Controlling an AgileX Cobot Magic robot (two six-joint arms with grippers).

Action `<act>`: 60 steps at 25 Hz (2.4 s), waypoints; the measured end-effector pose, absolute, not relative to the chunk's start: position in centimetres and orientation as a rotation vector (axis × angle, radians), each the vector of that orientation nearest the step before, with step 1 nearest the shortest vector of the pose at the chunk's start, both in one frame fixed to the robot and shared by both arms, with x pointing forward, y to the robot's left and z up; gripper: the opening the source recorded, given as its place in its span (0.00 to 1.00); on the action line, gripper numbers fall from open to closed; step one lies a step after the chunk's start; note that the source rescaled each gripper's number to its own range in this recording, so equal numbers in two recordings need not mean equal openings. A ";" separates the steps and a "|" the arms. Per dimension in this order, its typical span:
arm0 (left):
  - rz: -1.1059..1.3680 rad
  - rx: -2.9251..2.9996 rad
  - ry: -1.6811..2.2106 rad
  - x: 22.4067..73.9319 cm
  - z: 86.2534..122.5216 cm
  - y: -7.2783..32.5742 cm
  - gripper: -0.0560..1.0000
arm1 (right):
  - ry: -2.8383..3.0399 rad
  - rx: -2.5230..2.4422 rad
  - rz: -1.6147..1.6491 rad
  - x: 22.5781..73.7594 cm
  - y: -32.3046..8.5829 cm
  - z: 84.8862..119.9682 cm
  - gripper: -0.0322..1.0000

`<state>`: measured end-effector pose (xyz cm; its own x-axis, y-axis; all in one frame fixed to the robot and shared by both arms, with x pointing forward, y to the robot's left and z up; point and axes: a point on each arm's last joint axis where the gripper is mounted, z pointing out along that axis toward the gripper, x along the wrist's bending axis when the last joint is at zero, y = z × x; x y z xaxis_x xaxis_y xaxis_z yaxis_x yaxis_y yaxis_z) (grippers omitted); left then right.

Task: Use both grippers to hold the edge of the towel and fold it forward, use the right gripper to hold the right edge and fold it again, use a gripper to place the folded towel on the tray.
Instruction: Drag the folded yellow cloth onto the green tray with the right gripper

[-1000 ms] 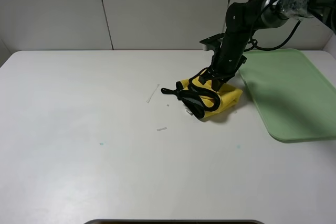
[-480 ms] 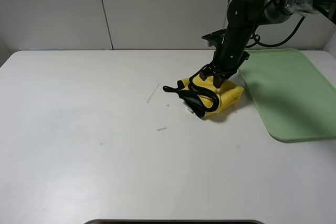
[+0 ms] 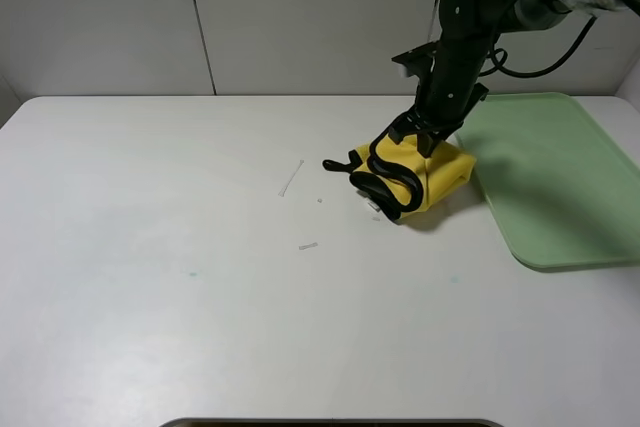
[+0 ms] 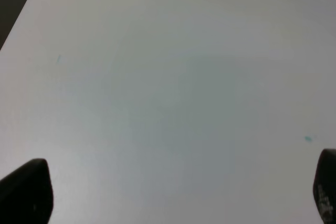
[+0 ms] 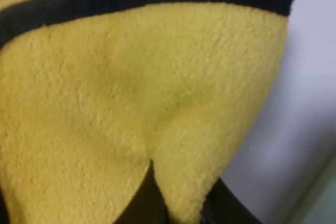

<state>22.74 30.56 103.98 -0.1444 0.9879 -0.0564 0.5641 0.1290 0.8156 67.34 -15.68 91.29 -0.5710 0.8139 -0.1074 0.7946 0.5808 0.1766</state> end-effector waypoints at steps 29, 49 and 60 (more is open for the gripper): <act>0.871 1.500 1.787 22.7 104.0 30.6 1.00 | 2.277 1.744 0.017 69.6 -30.4 92.4 0.09; 0.867 1.500 1.786 22.7 104.0 30.5 1.00 | 2.142 1.811 0.076 70.0 -34.9 92.6 0.09; 0.867 1.500 1.786 22.7 104.0 30.5 1.00 | 2.021 1.903 0.083 70.1 -35.2 92.7 0.97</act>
<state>22.74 30.53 103.98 -0.1423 0.9880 -0.0596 0.5642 0.1304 0.8152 70.14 -35.22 92.67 -0.0263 0.9752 -0.2197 0.9540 0.0901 0.2858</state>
